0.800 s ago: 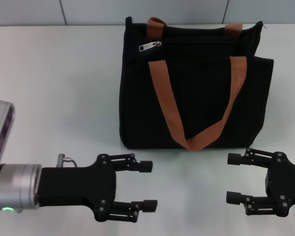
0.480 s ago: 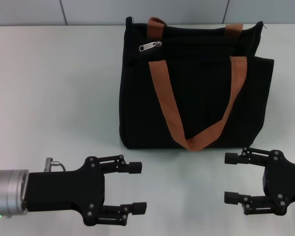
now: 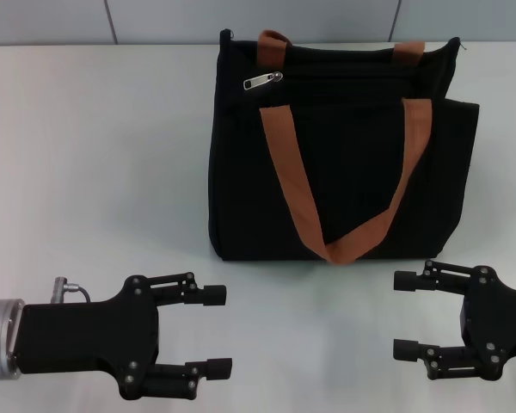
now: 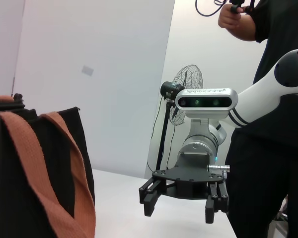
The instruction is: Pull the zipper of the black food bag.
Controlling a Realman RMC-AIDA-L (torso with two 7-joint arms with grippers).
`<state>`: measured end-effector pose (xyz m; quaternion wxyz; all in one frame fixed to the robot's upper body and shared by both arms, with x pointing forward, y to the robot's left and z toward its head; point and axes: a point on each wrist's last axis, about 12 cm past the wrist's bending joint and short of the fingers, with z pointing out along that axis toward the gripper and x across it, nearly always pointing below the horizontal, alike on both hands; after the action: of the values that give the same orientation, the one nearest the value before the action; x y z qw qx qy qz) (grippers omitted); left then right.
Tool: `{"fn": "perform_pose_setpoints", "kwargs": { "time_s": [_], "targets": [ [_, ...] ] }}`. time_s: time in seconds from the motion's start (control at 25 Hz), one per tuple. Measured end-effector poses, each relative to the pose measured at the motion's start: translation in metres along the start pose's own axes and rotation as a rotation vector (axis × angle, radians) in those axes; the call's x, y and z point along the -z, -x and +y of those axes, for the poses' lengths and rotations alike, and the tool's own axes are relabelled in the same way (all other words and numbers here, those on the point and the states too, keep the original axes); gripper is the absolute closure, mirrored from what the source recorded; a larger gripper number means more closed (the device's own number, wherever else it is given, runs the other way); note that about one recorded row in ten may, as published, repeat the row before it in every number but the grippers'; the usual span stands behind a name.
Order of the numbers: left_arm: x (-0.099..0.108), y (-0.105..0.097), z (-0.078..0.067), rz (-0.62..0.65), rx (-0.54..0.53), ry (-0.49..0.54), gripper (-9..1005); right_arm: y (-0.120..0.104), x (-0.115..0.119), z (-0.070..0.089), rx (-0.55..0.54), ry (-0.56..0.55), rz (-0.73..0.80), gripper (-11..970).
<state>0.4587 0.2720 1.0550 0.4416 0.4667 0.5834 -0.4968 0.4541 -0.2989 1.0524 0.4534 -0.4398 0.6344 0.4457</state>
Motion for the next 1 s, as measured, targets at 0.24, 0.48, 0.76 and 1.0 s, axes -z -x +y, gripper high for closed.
{"fn": "perform_pose_setpoints", "kwargs": {
  "time_s": [0.24,0.48,0.76,1.0],
  "targets": [
    [0.002,0.0002,0.0001,0.004,-0.001,0.0,244,-0.0006,0.0007,0.0002,0.006,-0.003,0.002,126],
    [0.0023,0.0004,0.0003,0.006,-0.001,-0.002,250,-0.0001,-0.0006,-0.0005,0.009,0.0,0.0,126],
    [0.0025,0.0008,0.0007,0.004,-0.003,0.0,257,0.0001,-0.0008,-0.0012,0.012,-0.003,0.003,125],
    [0.0026,0.0008,0.0007,0.002,-0.003,0.003,264,0.0016,-0.0021,-0.0027,0.016,0.001,0.002,125]
  ]
}}
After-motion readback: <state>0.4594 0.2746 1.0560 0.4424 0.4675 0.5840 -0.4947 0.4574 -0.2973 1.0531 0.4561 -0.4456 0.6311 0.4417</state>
